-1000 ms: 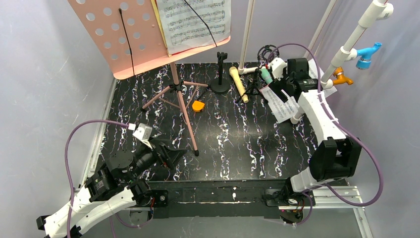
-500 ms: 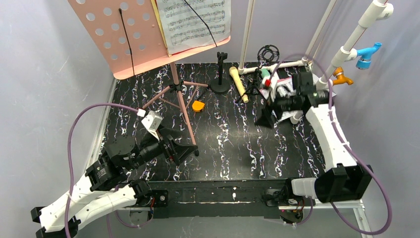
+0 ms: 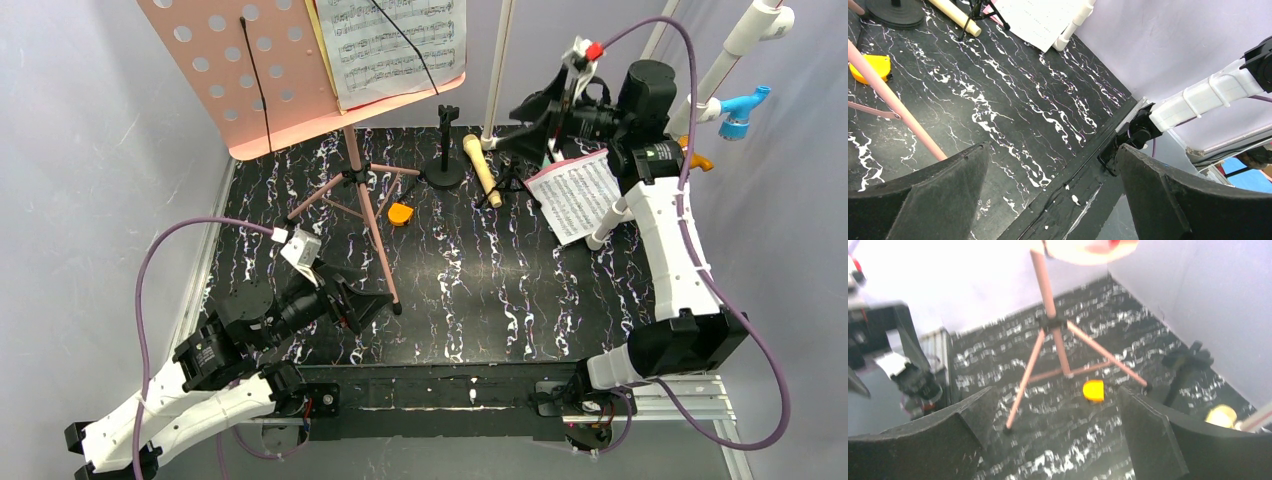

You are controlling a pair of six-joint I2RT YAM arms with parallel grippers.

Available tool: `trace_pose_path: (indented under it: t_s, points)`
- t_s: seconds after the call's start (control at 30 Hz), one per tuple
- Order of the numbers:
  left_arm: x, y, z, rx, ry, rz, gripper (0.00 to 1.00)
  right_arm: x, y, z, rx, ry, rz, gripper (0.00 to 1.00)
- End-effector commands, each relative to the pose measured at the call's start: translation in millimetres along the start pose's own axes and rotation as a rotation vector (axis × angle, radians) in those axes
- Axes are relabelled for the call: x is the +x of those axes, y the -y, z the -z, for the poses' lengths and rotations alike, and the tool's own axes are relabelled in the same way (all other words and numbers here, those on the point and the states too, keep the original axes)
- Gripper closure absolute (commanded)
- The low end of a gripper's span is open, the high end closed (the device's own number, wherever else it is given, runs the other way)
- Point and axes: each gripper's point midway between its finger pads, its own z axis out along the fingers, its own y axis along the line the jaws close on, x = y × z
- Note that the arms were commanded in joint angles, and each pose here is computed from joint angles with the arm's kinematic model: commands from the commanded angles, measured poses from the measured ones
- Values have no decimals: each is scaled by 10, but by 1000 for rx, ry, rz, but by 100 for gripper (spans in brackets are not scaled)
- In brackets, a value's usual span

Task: Pack up the instrument practice props
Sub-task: Place the sheet music at the center of the board, then pick up the sheet music from the music stand.

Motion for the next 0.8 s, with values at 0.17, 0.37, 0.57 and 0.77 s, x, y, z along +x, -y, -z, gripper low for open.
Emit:
trace_pose_path:
  t_s: [0.17,0.37,0.57,0.77]
  points:
    - [16,-51,12,-24,14,24,0,-1502,-127,-103,-23,438,-90,2]
    - [25,-89,42,-35,23,25,0,-1839,-152,-148,3,536,-117,4]
    - [53,-107,22,-40,25,33,0,-2031,-258,-234,-11,589,-148,6]
    - [65,-112,-8,-46,16,31,0,-1986,-131,-347,-3,587,-188,8]
